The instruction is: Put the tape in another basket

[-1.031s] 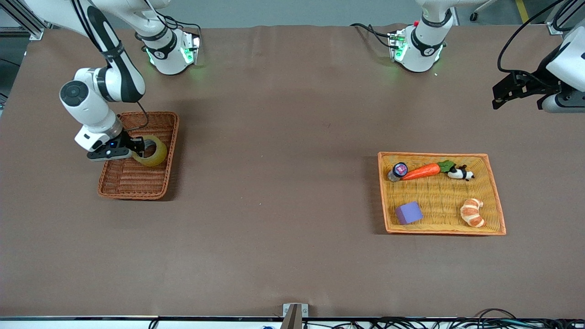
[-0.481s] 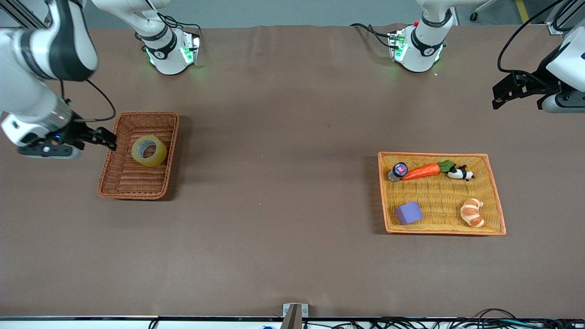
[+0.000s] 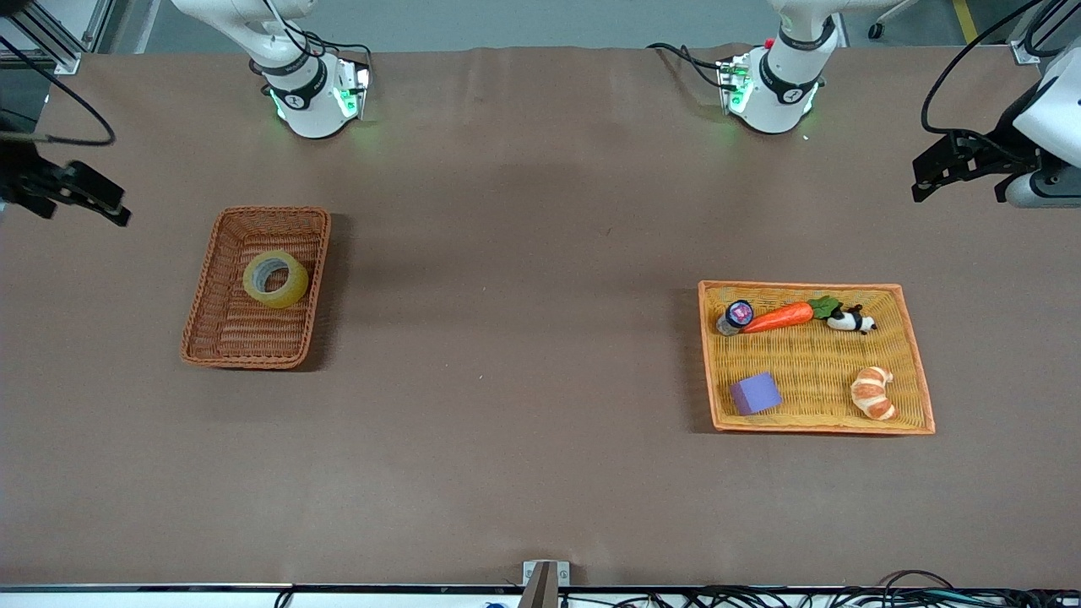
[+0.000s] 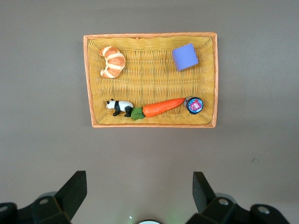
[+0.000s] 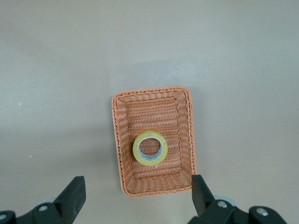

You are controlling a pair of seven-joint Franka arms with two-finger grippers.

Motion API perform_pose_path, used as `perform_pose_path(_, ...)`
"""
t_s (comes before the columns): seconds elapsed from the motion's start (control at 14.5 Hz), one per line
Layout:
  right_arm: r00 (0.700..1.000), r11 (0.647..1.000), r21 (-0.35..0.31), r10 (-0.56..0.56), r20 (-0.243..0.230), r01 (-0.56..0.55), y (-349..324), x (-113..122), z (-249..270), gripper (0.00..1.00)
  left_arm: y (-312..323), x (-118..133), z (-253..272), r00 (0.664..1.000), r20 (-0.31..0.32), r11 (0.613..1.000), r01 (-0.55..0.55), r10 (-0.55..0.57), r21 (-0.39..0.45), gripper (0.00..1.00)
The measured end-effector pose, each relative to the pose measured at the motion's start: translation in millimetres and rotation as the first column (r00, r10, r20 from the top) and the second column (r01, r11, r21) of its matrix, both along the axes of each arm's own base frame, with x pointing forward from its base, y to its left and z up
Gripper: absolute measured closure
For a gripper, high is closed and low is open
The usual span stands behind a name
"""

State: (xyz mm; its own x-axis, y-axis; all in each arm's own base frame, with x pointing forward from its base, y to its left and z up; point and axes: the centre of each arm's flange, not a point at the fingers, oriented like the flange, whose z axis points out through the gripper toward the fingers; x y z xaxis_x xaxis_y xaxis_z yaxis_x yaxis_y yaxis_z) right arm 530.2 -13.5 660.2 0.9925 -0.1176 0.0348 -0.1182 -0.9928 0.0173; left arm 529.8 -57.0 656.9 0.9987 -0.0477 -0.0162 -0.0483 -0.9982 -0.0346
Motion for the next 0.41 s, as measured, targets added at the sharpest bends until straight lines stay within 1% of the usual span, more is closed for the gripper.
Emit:
perform_pose_path(0.14,1.0,1.0,0.0,0.0,0.008,0.0,0.6,0.5,14.7,0.0,0.0,0.0,0.0,1.0,0.0,1.0,0.0,0.0,0.0,0.0)
perform_pose_path(0.41,1.0,1.0,0.005,0.003,-0.019,-0.003,2.2,7.3,5.4,0.0,0.0,0.0,0.0,1.0,0.0,1.0,0.0,0.0,0.0,0.0)
